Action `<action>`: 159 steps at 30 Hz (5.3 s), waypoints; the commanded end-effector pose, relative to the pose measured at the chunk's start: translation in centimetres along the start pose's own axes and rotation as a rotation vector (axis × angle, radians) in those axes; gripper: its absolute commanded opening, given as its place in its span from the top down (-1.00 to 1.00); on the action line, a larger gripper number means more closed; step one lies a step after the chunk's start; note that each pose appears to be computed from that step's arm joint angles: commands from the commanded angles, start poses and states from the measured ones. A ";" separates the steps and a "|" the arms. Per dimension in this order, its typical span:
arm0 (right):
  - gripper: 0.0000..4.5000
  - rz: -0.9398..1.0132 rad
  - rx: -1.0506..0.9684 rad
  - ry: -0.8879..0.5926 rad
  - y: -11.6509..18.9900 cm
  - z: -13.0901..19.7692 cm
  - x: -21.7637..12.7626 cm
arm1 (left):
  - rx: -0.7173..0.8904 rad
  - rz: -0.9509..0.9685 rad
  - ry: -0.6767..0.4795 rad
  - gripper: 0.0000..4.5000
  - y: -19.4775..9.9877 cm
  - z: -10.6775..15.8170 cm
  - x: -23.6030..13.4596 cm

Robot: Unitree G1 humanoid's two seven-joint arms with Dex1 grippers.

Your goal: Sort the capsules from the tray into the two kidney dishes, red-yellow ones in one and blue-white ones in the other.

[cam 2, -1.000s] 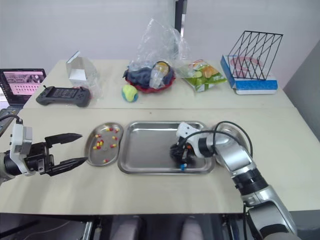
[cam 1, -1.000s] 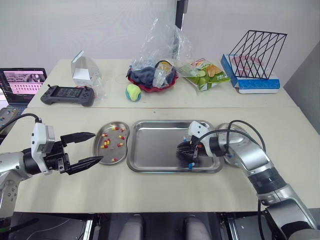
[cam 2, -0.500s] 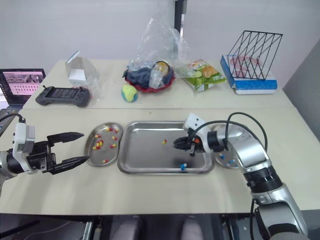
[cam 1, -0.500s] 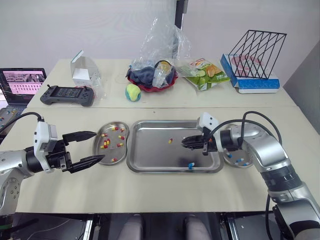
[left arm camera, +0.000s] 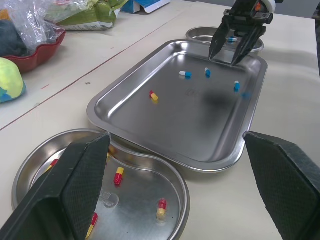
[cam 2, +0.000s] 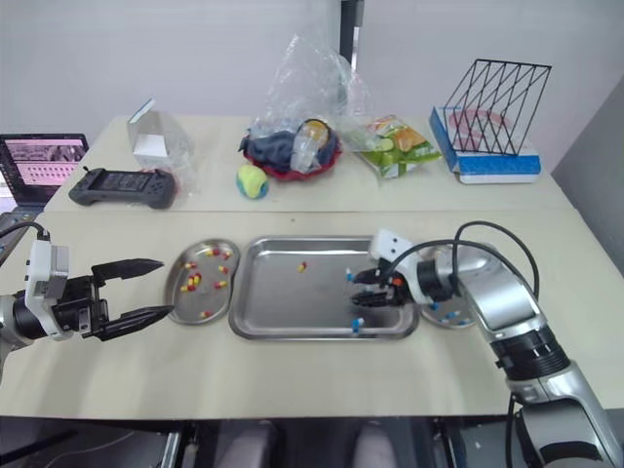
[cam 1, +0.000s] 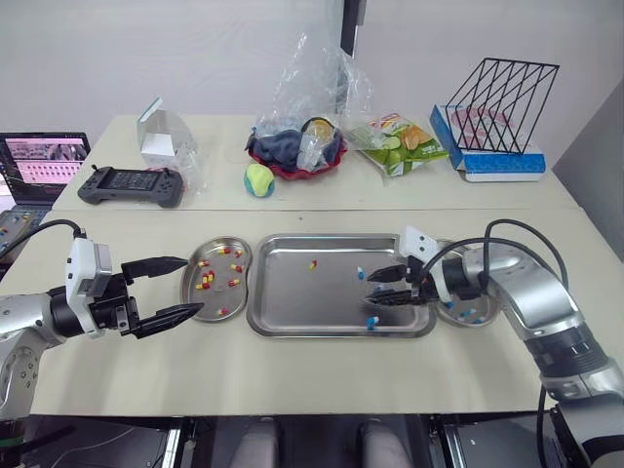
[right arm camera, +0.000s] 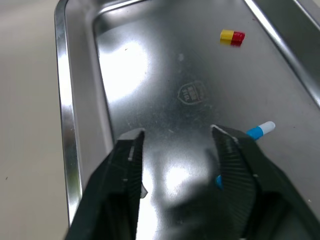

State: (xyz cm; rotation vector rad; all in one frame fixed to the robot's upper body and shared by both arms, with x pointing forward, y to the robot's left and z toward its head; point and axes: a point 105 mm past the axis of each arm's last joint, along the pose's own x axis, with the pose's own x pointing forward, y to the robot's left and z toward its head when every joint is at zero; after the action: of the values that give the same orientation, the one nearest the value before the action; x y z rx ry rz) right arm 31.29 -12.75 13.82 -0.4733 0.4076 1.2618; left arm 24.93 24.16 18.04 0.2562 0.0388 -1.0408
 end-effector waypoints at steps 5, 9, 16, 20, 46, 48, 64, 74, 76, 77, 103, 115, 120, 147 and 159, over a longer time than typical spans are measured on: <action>-0.67 0.049 -0.167 0.105 1.0 -1.3 0.1 | 0.037 -0.004 0.005 -1.00 0.0 0.4 -0.1; -0.67 0.054 -0.164 0.109 0.9 -1.6 0.3 | 0.038 -0.005 0.009 -1.00 0.0 0.5 -0.1; -0.27 0.065 -0.154 0.120 0.7 -2.1 0.9 | 0.042 -0.004 0.016 -1.00 0.0 0.4 -0.1; 0.30 0.064 -0.167 0.131 0.6 -2.3 1.0 | 0.043 -0.003 0.017 -1.00 0.0 0.4 -0.1; 0.99 0.036 -0.175 0.123 0.1 -2.1 1.3 | 0.048 -0.011 0.026 -1.00 0.1 0.4 -0.1; 0.99 0.040 -0.175 0.098 0.2 -1.5 1.1 | 0.047 -0.013 0.026 -1.00 0.1 0.4 0.0; 0.99 -0.438 -0.016 0.018 -5.4 -1.5 -11.2 | 0.051 -0.067 -0.014 -1.00 0.3 1.0 1.1; 0.99 -0.479 0.084 0.056 -5.3 -5.4 -11.3 | 0.052 -0.078 -0.014 -1.00 0.5 1.0 1.5; 0.99 -0.483 0.108 0.050 -5.3 -5.7 -11.2 | 0.051 -0.079 -0.013 -1.00 0.5 1.0 1.4; 0.83 -0.485 0.108 0.063 -5.3 -5.9 -11.2 | 0.051 -0.078 -0.012 -1.00 0.5 0.9 1.4; -0.98 -0.904 0.151 -0.252 -4.5 -7.5 -22.8 | -0.003 0.190 -0.034 -1.00 3.9 -0.8 -3.2; -0.98 -1.184 0.267 -0.320 -3.7 -13.8 -26.2 | -0.002 0.595 -0.043 -1.00 6.3 -4.9 -9.9; -0.98 -1.213 0.295 -0.322 -3.5 -15.1 -25.9 | 0.034 0.687 -0.016 -1.00 6.9 -5.5 -10.6; -0.98 -1.128 0.269 -0.257 -4.5 -14.7 -24.0 | -0.029 0.764 0.132 -1.00 10.1 -5.6 -10.5; -0.98 -0.822 0.254 -0.376 -0.7 -10.0 -21.9 | -0.053 0.374 0.085 -1.00 10.2 -0.6 -3.2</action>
State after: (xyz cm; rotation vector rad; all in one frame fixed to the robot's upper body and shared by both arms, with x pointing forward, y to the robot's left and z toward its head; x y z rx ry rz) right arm 26.37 -36.16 15.21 -0.1175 0.0839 0.4595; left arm 32.00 33.16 18.12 0.2042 0.1135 -0.5874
